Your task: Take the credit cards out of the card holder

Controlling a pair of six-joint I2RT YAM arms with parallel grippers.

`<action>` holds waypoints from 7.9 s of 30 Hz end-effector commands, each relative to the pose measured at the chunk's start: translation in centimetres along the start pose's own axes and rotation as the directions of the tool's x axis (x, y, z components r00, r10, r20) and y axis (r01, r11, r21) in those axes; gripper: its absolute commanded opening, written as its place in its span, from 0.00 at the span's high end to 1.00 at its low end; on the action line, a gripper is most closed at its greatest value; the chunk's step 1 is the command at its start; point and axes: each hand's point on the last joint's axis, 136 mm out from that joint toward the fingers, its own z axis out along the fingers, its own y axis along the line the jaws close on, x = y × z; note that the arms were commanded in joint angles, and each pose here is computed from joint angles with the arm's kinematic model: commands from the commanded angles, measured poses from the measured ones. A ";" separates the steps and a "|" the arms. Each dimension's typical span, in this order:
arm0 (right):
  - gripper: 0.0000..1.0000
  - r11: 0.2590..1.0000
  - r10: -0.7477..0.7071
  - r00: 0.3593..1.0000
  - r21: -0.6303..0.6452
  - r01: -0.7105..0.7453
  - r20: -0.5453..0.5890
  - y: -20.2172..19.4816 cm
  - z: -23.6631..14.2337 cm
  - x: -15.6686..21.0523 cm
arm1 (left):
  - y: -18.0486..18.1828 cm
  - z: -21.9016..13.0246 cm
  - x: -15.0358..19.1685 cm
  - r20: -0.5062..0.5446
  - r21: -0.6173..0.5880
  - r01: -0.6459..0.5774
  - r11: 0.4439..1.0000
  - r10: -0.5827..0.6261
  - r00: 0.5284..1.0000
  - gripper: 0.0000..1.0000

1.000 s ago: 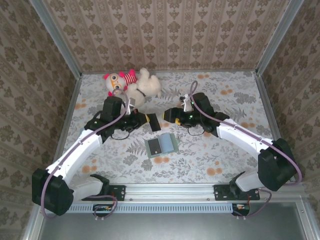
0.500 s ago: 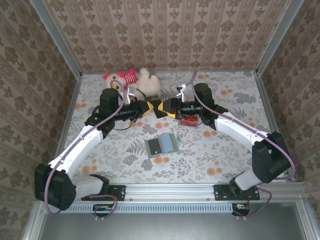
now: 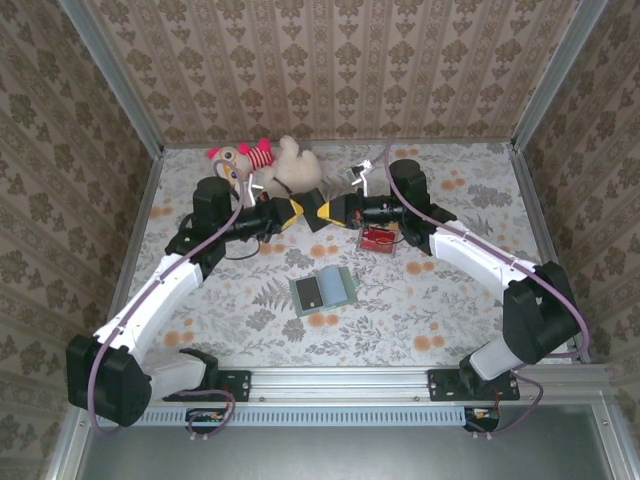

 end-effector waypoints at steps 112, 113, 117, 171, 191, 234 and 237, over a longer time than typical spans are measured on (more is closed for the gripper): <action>0.92 0.294 -0.554 0.302 0.157 0.943 -0.776 -24.2 -10.8 -7.2 | 19.2 -6.3 -2.2 0.112 -0.534 0.186 0.825 -0.149 0.982 0.00; 0.92 0.290 -0.545 0.300 0.160 0.944 -0.783 -24.6 -11.0 -7.2 | 19.2 -6.3 -2.2 0.112 -0.534 0.187 0.825 -0.150 0.982 0.00; 0.91 0.275 -0.524 0.292 0.165 0.947 -0.800 -25.2 -11.3 -7.4 | 19.3 -6.3 -2.2 0.112 -0.533 0.187 0.825 -0.150 0.982 0.00; 0.48 0.734 0.246 0.933 0.679 -0.003 -0.262 -19.1 2.6 10.9 | 21.2 3.6 7.1 -0.098 -0.598 0.150 0.787 -0.257 0.961 0.51; 0.51 0.827 0.319 0.860 0.560 -0.047 -0.399 -18.9 5.8 14.0 | 25.2 2.9 10.0 -0.116 -0.710 0.151 0.688 -0.325 0.939 0.77; 0.51 0.744 0.120 0.984 0.668 -0.002 -0.131 -17.1 -1.2 7.2 | 18.6 8.1 9.5 -0.281 -0.544 0.013 0.839 -0.197 0.939 0.76; 0.56 0.758 0.106 0.975 0.651 0.047 -0.194 -16.4 0.2 8.4 | 18.4 7.0 8.5 -0.242 -0.552 0.025 0.833 -0.189 0.952 0.76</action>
